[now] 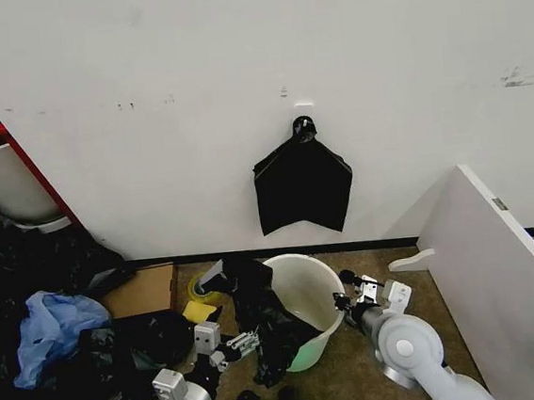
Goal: Place the garbage bag over the trash bin.
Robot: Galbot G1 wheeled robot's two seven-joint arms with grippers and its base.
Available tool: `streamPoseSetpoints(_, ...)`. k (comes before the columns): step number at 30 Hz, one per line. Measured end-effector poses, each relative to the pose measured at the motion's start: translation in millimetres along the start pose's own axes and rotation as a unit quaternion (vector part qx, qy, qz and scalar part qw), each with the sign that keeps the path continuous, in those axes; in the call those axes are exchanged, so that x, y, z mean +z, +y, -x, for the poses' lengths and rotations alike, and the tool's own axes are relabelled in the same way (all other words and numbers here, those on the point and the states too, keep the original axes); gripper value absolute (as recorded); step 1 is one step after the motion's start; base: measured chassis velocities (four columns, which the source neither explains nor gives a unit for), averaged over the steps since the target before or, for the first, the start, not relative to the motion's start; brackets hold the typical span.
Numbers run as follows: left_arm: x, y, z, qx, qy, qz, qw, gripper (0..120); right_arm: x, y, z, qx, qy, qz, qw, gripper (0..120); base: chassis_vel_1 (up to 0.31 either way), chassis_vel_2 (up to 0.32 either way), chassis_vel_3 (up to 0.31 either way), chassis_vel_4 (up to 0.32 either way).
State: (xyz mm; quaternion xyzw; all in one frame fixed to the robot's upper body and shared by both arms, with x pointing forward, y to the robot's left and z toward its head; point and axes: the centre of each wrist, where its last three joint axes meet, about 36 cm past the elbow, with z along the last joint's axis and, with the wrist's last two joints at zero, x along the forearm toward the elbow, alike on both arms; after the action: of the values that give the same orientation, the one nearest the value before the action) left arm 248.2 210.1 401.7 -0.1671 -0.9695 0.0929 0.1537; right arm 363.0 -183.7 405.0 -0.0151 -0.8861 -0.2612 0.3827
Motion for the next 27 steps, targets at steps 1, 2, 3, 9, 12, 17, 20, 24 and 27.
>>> streamPoseSetpoints(1,-1,-1,0,-0.002,0.002,-0.001,1.0,99,0,0,1,0.001,0.0,0.0,1.0,3,0.0,0.0,0.0,0.0)
streamPoseSetpoints(2,-6,-3,0,-0.011,0.012,-0.006,0.9999,100,2,-1,2,0.004,0.001,0.001,1.0,3,0.0,0.0,0.0,0.0)
streamPoseSetpoints(3,-6,-3,0,-0.011,0.012,-0.006,0.9999,100,2,-1,2,0.004,0.001,0.001,1.0,3,0.0,0.0,0.0,0.0)
streamPoseSetpoints(9,-17,-10,-2,-0.02,0.046,-0.022,0.9985,100,9,-5,-5,0.001,0.005,-0.017,1.0,22,0.0,0.0,0.0,0.0)
streamPoseSetpoints(12,-21,-13,-4,-0.018,0.055,-0.018,0.9981,100,10,-7,-9,-0.006,0.006,-0.033,0.999,29,0.0,0.0,0.0,0.0)
streamPoseSetpoints(17,-29,-21,-2,-0.027,0.073,-0.02,0.9968,100,12,-11,-27,-0.025,0.01,-0.066,0.997,49,0.0,0.0,0.0,0.0)
streamPoseSetpoints(20,-27,-20,5,-0.044,0.087,-0.023,0.995,100,12,-11,-37,-0.03,0.012,-0.074,0.997,60,0.0,0.0,0.0,0.0)
streamPoseSetpoints(24,-23,-18,11,-0.059,0.102,-0.03,0.9926,100,12,-11,-44,-0.032,0.016,-0.081,0.996,70,0.0,0.0,0.0,0.0)
streamPoseSetpoints(27,-15,-17,20,-0.074,0.114,-0.048,0.9896,100,12,-11,-51,-0.035,0.018,-0.089,0.995,84,0.0,0.0,0.0,0.0)
